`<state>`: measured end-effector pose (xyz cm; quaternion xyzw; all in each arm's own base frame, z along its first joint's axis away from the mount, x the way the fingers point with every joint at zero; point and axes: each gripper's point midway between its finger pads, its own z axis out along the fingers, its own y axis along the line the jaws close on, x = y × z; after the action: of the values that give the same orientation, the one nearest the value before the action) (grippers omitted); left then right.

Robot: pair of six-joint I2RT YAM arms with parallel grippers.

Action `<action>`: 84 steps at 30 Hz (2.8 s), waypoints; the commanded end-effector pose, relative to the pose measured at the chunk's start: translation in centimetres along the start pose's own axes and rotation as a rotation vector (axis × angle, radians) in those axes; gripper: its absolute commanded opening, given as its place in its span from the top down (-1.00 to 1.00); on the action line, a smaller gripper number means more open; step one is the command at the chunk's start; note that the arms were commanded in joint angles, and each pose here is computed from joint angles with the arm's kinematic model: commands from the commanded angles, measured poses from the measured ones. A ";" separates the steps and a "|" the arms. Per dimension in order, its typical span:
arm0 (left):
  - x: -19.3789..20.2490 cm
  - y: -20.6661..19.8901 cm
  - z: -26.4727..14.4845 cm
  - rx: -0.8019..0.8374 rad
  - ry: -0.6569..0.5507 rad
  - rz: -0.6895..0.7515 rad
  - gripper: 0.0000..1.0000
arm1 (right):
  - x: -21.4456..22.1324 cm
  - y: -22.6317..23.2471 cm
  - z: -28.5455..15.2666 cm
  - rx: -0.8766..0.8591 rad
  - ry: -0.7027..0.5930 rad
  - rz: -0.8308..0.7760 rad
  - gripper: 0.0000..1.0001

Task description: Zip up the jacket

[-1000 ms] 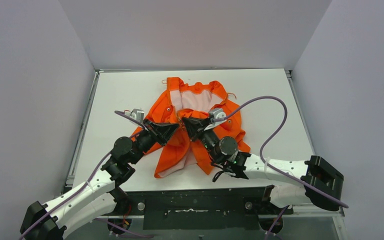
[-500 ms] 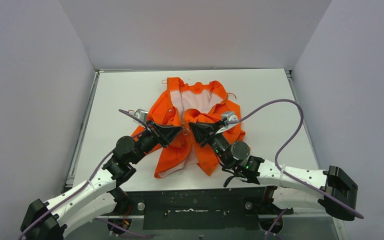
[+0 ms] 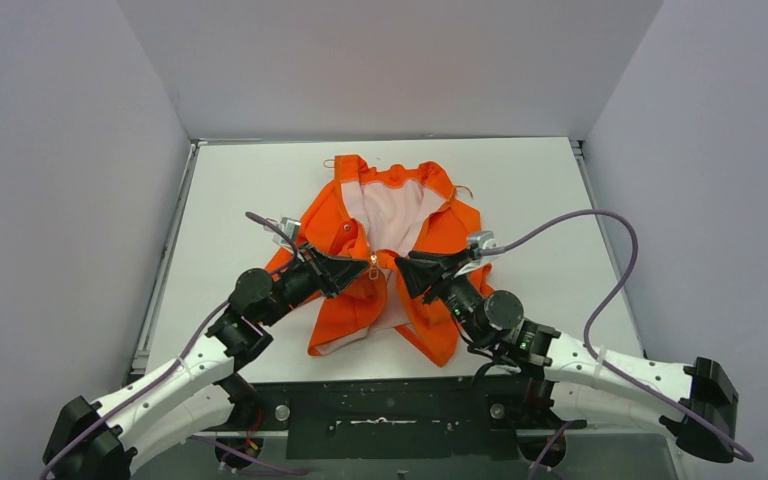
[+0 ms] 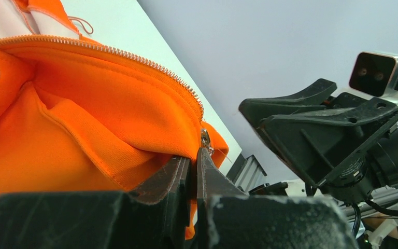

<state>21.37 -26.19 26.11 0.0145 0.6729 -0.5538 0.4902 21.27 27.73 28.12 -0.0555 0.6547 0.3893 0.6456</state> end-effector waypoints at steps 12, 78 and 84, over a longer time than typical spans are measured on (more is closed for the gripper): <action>-0.5 -1.4 0.7 0.054 0.038 -0.071 1.00 | 1.0 4.7 -3.2 -0.432 0.177 -0.545 -0.13; 0.6 -1.0 0.2 0.038 0.122 -0.141 1.00 | 5.2 2.4 -0.4 -0.205 0.059 -1.647 1.00; 1.0 -1.1 0.2 0.056 0.146 -0.125 1.00 | 4.9 2.8 -0.2 -0.293 0.142 -1.471 1.00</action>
<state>20.77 -26.72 22.72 -0.0131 0.7257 -0.5717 0.3826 18.39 31.41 22.65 -0.6176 0.3893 -0.1340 0.6702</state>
